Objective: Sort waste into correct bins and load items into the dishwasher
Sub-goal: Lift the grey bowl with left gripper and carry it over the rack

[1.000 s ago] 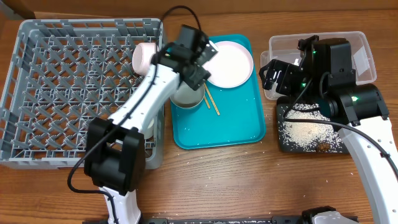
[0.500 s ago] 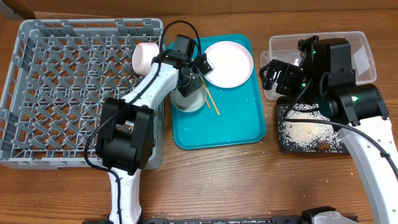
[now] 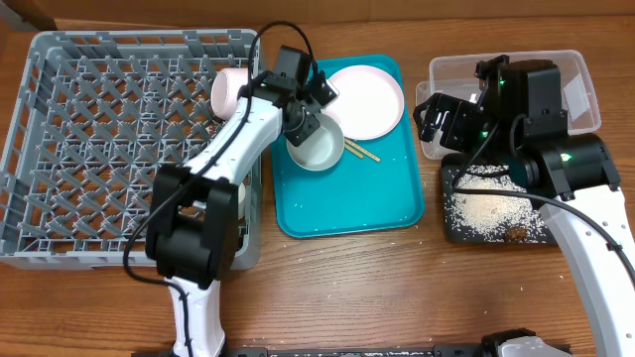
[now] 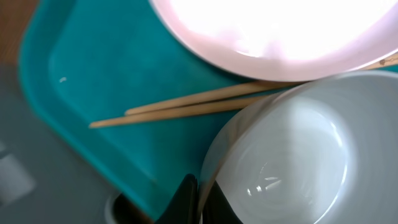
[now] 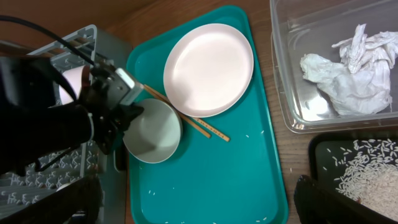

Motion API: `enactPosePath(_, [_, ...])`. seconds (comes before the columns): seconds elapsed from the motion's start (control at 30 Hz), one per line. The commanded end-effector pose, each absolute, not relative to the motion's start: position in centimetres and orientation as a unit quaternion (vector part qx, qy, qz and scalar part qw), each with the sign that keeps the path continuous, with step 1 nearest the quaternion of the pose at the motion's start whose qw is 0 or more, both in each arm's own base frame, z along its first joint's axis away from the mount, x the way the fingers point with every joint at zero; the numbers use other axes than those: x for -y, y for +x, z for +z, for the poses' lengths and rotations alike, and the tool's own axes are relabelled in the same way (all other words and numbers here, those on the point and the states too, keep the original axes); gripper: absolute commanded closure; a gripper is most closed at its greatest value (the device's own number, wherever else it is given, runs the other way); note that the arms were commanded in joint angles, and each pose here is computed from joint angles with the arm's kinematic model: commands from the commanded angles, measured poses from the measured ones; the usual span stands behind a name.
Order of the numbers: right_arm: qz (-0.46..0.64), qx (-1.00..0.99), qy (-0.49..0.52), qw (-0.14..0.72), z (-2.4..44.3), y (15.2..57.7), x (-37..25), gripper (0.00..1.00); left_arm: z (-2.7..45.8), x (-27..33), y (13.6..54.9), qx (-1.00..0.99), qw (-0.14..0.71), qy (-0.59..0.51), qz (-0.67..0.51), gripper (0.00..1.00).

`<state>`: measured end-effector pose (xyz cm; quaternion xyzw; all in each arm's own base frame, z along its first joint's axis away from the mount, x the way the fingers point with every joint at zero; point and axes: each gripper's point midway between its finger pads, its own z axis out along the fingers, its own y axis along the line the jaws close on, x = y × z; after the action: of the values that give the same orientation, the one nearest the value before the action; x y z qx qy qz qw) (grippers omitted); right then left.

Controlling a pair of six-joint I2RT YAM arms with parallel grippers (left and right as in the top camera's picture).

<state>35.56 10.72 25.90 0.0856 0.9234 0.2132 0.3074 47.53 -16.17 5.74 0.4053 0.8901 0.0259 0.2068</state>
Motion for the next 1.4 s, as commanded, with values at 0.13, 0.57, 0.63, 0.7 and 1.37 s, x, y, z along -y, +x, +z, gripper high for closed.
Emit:
enactPosePath(0.13, [0.213,-0.920,0.086,0.318,26.4,36.0,-10.7,0.00,20.1,10.6,48.1,-0.920,0.341,0.174,0.084,0.96])
enactPosePath(0.57, [0.219,-0.911,0.082,0.339,27.2,36.7,-10.8,0.00,32.7,-5.2,39.0,-0.809,0.367,-0.121,0.443,0.96])
enactPosePath(0.63, [0.218,-0.912,0.080,0.339,27.2,36.7,-10.8,0.00,31.7,-5.7,38.6,-0.800,0.349,-0.125,0.472,0.96])
enactPosePath(0.7, [0.218,-0.912,0.080,0.339,27.2,36.7,-10.8,0.00,30.5,-5.9,38.4,-0.789,0.331,-0.123,0.503,0.96])
enactPosePath(1.37, [0.211,-0.910,0.084,0.347,27.3,37.0,-10.5,0.00,20.7,-5.2,39.8,-0.708,0.325,-0.118,0.615,0.96])
